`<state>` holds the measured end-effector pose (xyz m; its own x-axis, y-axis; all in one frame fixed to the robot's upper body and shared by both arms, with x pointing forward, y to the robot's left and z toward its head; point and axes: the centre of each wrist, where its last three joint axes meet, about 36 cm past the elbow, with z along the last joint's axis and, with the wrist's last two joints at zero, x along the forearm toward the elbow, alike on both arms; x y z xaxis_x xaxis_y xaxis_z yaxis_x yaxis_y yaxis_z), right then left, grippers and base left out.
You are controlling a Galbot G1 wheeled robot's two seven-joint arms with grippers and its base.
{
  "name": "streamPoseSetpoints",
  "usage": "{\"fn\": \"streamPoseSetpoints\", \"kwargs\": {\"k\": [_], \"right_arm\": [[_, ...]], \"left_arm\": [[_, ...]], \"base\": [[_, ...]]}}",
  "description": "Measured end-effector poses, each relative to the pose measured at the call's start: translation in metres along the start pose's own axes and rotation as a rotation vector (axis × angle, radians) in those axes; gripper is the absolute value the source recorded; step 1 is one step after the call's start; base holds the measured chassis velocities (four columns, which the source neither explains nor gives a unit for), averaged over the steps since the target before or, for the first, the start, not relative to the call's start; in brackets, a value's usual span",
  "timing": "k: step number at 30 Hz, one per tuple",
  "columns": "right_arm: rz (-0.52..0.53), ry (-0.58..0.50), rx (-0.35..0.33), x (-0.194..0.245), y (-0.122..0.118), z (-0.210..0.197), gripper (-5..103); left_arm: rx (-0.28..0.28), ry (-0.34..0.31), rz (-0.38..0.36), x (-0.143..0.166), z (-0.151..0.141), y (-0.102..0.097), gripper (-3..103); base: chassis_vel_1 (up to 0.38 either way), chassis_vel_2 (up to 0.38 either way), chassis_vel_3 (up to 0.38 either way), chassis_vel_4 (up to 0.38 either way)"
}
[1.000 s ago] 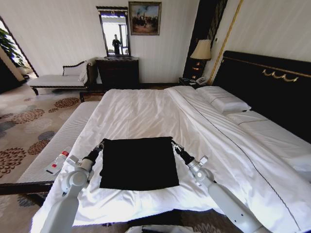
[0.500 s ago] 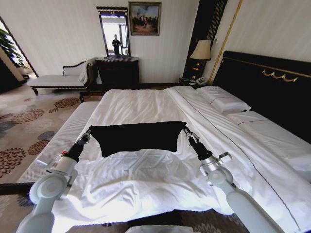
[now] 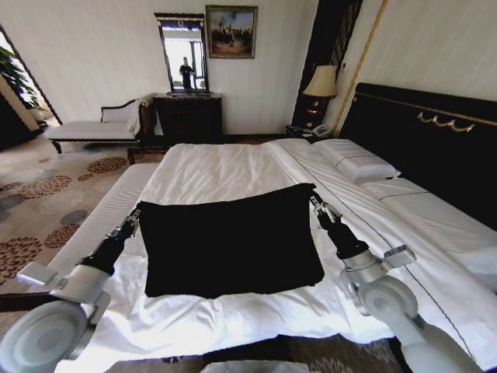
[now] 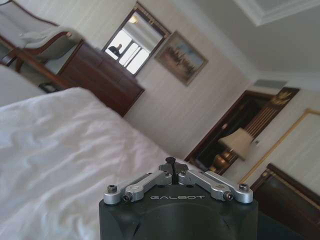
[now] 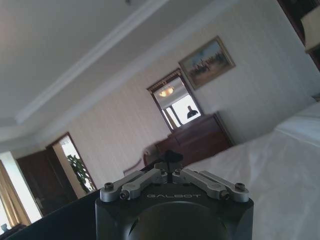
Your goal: Fold the clothes on the bed.
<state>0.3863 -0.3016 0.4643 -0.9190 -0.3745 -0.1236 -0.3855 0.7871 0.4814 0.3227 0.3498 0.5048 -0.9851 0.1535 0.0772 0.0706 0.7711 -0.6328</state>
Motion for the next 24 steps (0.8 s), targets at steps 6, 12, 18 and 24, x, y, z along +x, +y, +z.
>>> {"fn": "streamPoseSetpoints", "kwargs": {"k": [6, 12, 18, 24], "right_arm": [[0.172, 0.209, -0.016, -0.055, -0.083, 0.101, 0], [0.177, 0.249, -0.024, -0.085, -0.112, 0.138, 0], [0.139, 0.198, -0.029, -0.106, -0.124, 0.144, 0], [0.094, 0.169, -0.065, -0.097, -0.115, 0.146, 0]], "left_arm": [[-0.048, 0.182, -0.152, -0.105, 0.085, 0.073, 1], [-0.042, 0.210, -0.193, -0.172, 0.123, 0.104, 1], [0.013, 0.155, -0.139, -0.191, 0.117, 0.115, 1], [0.050, 0.117, -0.062, -0.172, 0.110, 0.119, 1]], "base": [[0.000, 0.000, 0.000, 0.000], [0.000, 0.000, 0.000, 0.000], [0.000, 0.000, 0.000, 0.000], [0.000, 0.000, 0.000, 0.000]]}}
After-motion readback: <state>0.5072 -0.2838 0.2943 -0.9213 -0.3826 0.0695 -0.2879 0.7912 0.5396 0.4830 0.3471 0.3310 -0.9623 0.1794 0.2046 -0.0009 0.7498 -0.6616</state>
